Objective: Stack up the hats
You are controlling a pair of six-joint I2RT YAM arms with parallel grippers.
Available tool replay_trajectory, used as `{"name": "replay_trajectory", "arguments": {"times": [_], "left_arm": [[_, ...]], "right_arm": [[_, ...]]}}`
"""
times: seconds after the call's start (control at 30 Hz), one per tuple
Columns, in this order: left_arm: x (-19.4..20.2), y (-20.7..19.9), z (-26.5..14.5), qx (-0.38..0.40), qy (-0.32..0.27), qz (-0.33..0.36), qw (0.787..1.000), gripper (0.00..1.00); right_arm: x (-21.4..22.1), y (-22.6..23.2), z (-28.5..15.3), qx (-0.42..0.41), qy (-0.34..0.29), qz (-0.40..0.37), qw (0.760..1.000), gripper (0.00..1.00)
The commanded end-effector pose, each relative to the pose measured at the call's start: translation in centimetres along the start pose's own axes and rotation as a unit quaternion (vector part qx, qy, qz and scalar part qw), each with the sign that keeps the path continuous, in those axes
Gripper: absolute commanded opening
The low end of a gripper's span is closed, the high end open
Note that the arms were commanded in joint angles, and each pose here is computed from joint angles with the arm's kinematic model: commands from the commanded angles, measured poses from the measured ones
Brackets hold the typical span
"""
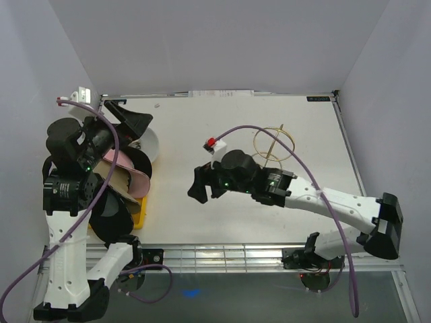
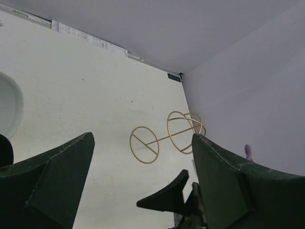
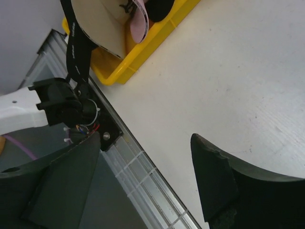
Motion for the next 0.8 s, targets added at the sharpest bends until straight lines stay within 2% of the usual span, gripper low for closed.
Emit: {"name": "replay_trajectory", "arguments": {"times": [0.0,0.07,0.23,0.43,0.47,0.6,0.77], "left_arm": [[-1.0,-0.5,-2.9,-0.030,-0.036,-0.017,0.999,0.93],[-0.9,-0.2,-4.3,-0.053,-0.043,-0.025,0.997,0.93],[-1.4,-0.6,-7.4,-0.086,-0.057,-0.033,0.994,0.92],[-2.1,-3.5,-12.7,-0.090,-0.046,-0.026,0.995,0.91],[-3.0,-4.8,-14.3,-0.073,-0.067,-0.019,0.995,0.91],[-2.8,-6.5,-17.1,-0.044,-0.084,-0.015,0.995,0.91],[-0.9,-6.0,-17.9,-0.044,-0.062,-0.025,0.997,0.91]], "right_arm": [[-1.8,4.3,2.5,-0.037,-0.055,-0.011,0.998,0.79],[0.2,6.0,4.9,-0.047,-0.027,-0.029,0.998,0.77],[1.7,10.1,9.9,-0.077,-0.004,-0.056,0.995,0.71],[4.0,13.4,13.8,-0.114,0.019,-0.068,0.991,0.66],[3.9,14.4,14.0,-0.125,0.019,-0.068,0.990,0.66],[4.8,16.3,16.2,-0.149,0.024,-0.071,0.986,0.64],[6.6,17.2,18.4,-0.150,0.034,-0.069,0.986,0.62]]}}
Point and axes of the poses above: each gripper's point midway between its finger pads, its own z axis out along the fingers, its own y axis along the line the jaws close on, x = y × z, the point moved 2 cm from there along -z, back along the fingers, and after that the axes turned 3 degrees about z, right-handed, at the moved point
